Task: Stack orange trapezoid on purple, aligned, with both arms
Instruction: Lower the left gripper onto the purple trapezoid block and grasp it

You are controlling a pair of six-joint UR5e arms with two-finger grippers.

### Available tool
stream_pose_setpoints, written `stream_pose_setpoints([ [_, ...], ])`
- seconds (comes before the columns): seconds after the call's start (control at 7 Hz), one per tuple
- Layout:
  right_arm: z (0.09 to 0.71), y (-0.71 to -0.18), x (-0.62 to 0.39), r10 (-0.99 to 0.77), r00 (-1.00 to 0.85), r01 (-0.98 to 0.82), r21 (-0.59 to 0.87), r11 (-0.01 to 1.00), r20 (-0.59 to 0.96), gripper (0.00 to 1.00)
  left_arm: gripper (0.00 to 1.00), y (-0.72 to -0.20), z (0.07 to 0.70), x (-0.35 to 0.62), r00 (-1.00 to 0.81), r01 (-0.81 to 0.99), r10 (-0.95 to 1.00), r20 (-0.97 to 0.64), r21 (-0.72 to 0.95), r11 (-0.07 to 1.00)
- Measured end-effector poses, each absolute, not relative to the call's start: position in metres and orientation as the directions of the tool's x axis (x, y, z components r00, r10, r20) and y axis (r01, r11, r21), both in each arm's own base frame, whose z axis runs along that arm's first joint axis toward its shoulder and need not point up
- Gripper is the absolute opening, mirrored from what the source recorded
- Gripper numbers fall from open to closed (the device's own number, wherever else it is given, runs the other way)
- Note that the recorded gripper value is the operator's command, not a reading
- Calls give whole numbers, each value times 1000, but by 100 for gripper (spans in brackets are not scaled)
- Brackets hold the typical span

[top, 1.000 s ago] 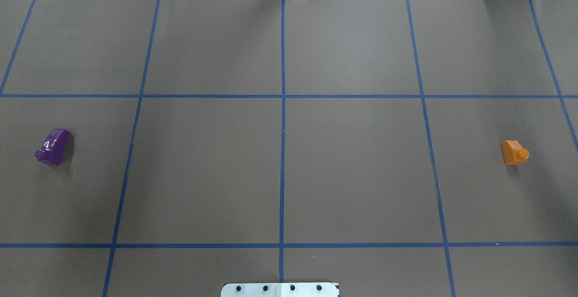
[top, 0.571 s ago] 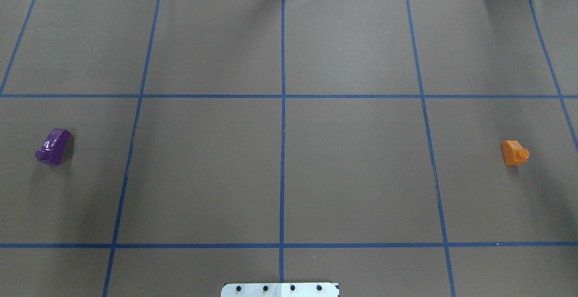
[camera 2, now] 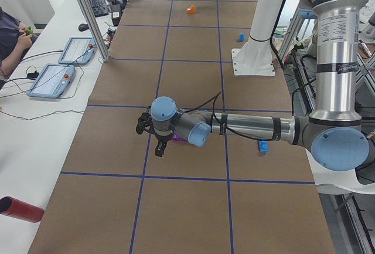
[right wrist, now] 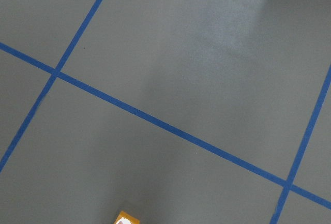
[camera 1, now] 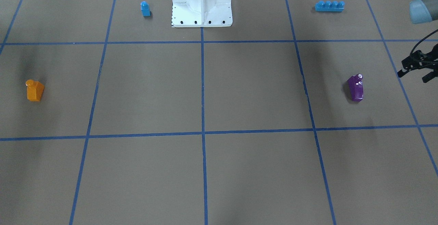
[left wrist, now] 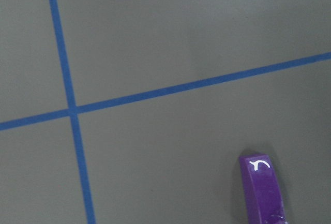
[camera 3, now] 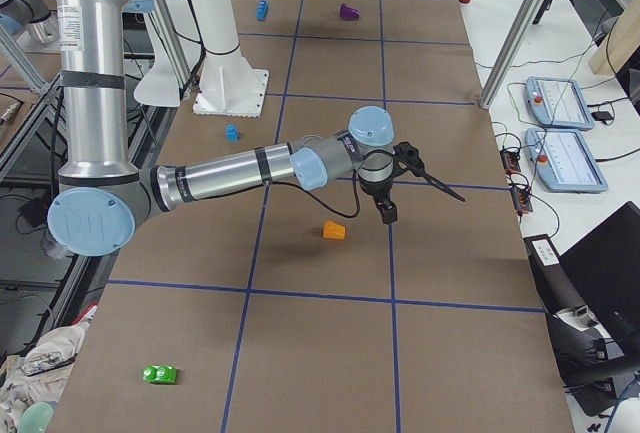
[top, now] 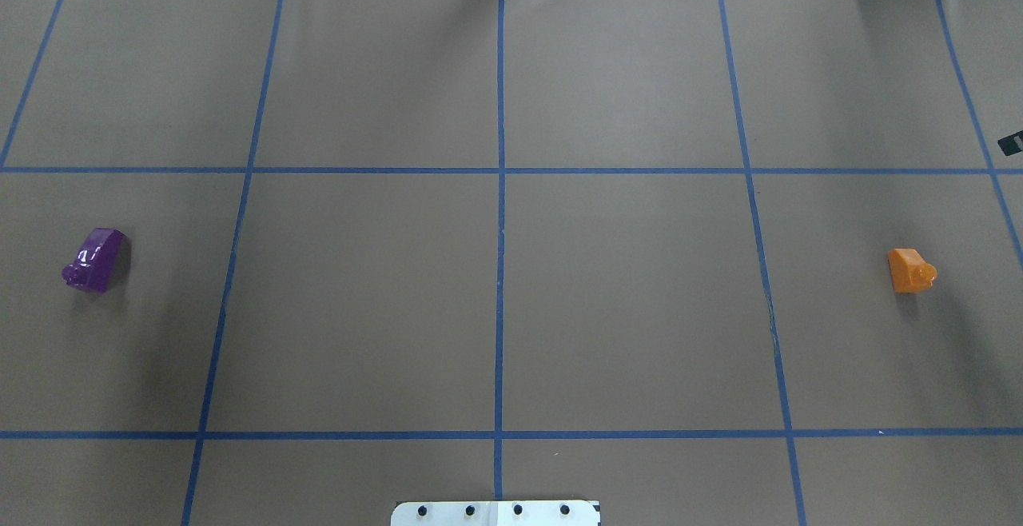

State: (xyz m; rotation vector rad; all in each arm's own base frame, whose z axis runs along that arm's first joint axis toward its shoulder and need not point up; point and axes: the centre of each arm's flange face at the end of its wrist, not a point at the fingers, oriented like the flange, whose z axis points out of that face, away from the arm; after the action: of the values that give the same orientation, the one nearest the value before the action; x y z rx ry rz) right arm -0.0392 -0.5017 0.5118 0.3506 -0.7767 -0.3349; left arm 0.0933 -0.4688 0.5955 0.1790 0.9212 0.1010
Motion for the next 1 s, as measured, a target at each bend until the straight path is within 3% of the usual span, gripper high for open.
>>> stream_pose_setpoints([
  [0.29, 512, -502, -40, -416, 668, 163, 423, 891, 617, 100, 99, -449, 590, 170, 624, 9, 119, -772, 159, 987],
  [0.43, 512, -502, -40, -415, 668, 164, 423, 891, 617, 100, 82, -439, 589, 201, 645, 10, 110, -757, 151, 988],
  [0.57, 513, -502, -40, -416, 669, 164, 423, 891, 616, 100, 54, -432, 589, 221, 660, 3, 113, -742, 153, 988],
  [0.71, 513, -502, -40, -416, 669, 165, 423, 891, 616, 100, 44, -428, 590, 231, 670, -3, 117, -733, 155, 988],
  [1.0, 514, -501, -40, -415, 670, 166, 421, 892, 616, 100, 43, -424, 592, 238, 676, -11, 120, -727, 153, 988],
])
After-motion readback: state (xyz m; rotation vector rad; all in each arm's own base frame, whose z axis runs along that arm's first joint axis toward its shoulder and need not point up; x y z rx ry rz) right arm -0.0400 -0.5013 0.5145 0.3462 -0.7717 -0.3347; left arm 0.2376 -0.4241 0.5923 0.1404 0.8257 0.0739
